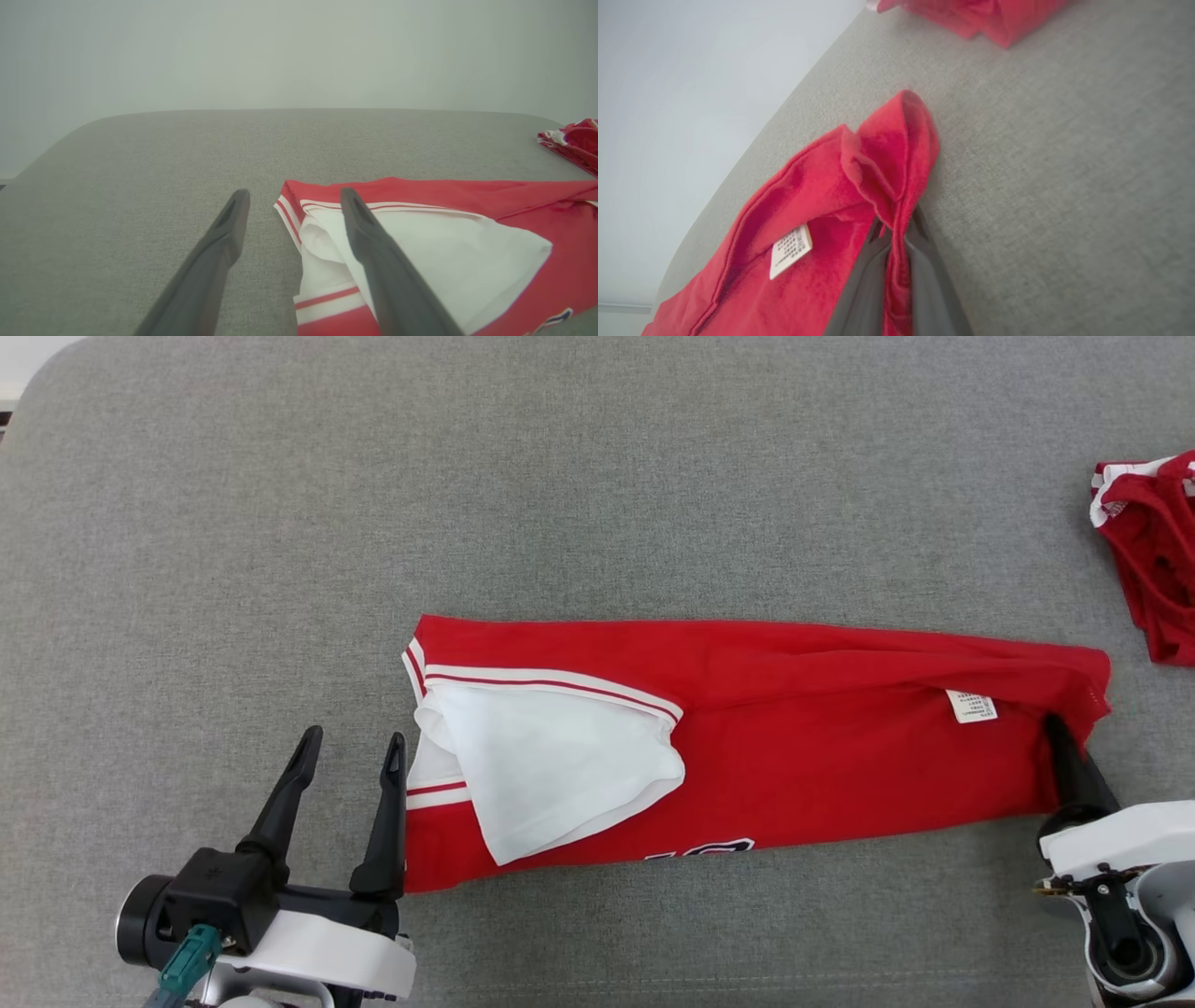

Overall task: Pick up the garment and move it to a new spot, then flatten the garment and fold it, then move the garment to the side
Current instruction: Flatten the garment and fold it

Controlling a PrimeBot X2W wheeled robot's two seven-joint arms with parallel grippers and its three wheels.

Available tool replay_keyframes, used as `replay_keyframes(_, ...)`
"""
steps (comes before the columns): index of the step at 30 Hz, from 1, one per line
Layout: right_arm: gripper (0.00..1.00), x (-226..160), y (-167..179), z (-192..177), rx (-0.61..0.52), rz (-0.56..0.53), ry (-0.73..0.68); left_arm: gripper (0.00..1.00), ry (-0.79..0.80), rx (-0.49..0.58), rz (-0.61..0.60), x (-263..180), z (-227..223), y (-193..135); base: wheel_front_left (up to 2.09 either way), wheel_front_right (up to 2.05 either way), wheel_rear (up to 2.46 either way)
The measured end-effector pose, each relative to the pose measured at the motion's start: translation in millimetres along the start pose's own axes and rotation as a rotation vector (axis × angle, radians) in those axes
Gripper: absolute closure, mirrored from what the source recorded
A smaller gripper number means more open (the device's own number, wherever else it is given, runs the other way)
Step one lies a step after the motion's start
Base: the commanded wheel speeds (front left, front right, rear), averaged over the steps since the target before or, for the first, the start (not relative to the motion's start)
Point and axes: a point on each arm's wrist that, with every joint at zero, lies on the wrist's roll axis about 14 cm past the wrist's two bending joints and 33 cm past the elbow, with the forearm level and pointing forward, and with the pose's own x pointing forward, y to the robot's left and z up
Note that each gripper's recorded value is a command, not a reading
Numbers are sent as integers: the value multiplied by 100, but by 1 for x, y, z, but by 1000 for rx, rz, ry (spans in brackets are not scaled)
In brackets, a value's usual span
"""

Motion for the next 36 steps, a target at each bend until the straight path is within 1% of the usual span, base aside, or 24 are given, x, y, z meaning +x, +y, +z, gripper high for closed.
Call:
replay_keyframes(3,100,-3,-4,14,1,-3,-42,0,-4,-3,-7,1,1,-1,0,0,0)
replay_keyframes(11,100,-24,-44,52,-19,-96,-139,0,-12,-4,-21,2,3,-5,0,0,0)
replay_keyframes(15,100,-29,-42,70,-23,-86,-192,0,-17,-8,-27,3,4,-8,0,0,0)
replay_keyframes(18,100,-27,-17,77,-51,-12,-206,0,-22,-12,-37,2,5,-11,0,0,0)
replay_keyframes(23,100,-24,53,65,-113,178,-170,0,-33,-13,-43,0,9,-13,0,0,0)
replay_keyframes(27,100,-28,113,39,-174,338,-103,0,-38,-12,-36,-2,11,-11,0,0,0)
replay_keyframes(30,100,-32,151,15,-200,439,-33,0,-40,-10,-28,-4,11,-8,0,0,0)
replay_keyframes(34,100,-34,192,-12,-237,550,38,0,-41,-13,-16,-5,12,-6,0,0,0)
replay_keyframes(36,100,-34,204,-31,-267,586,95,0,-39,-19,-17,-7,11,-6,0,0,0)
